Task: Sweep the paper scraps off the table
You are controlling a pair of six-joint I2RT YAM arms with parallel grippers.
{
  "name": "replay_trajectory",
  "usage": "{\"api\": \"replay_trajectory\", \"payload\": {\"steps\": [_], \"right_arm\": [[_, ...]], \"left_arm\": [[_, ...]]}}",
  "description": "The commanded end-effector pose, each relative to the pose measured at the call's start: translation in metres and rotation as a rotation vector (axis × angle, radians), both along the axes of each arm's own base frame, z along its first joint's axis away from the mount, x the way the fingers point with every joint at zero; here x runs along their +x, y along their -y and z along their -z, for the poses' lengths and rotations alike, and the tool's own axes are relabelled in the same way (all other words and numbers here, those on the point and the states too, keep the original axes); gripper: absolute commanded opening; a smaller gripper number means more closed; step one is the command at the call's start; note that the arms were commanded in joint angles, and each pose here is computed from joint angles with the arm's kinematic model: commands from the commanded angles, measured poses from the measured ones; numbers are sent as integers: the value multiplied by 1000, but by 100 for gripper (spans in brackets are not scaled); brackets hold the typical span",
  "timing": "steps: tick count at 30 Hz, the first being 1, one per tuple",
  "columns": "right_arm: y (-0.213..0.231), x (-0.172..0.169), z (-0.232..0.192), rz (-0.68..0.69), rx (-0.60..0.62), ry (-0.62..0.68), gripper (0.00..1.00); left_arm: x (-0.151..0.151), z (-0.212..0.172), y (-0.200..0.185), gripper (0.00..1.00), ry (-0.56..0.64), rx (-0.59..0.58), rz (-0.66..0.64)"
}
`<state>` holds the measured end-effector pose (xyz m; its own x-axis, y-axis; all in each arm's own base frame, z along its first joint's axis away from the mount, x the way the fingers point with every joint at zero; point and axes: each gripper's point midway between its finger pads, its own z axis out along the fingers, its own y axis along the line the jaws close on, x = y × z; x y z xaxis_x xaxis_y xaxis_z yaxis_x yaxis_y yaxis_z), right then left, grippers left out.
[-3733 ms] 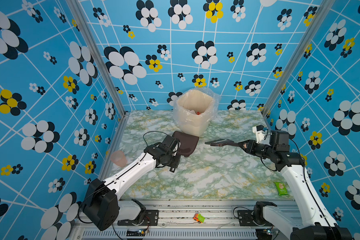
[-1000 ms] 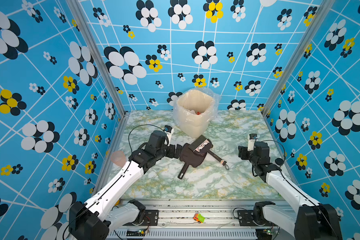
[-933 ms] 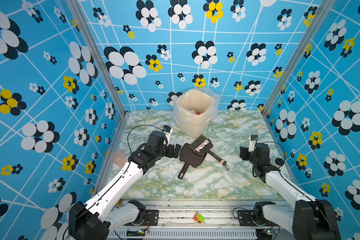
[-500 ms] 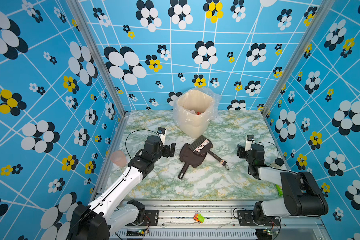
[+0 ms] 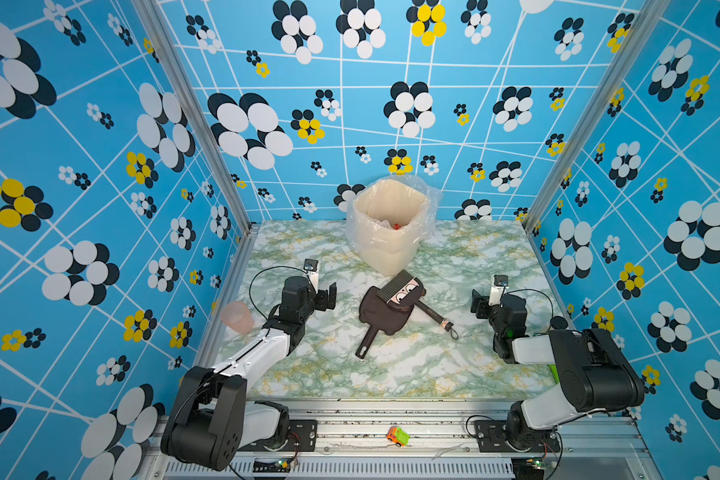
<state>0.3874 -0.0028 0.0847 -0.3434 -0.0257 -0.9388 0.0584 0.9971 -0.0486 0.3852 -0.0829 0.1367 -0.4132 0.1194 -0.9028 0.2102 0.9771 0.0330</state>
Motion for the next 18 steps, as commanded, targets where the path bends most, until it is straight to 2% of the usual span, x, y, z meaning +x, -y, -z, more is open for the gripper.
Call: {"api": "replay_trajectory", "payload": {"steps": [1, 6, 10, 13, 17, 18], "right_arm": [[6, 7, -12, 29, 3, 42, 80], [7, 8, -11, 40, 3, 36, 82], [7, 8, -11, 40, 3, 36, 84], [7, 8, -11, 40, 3, 36, 84], [8, 8, -11, 43, 2, 36, 84], [8, 8, -11, 44, 1, 35, 84]], "left_arm": [[16, -15, -10, 99, 66, 26, 6], [14, 0, -27, 99, 28, 64, -25], [10, 21, -38, 99, 64, 20, -30], [8, 28, -53, 99, 80, -27, -79], [8, 38, -56, 99, 129, -92, -44], [8, 39, -59, 99, 104, -116, -45]]}}
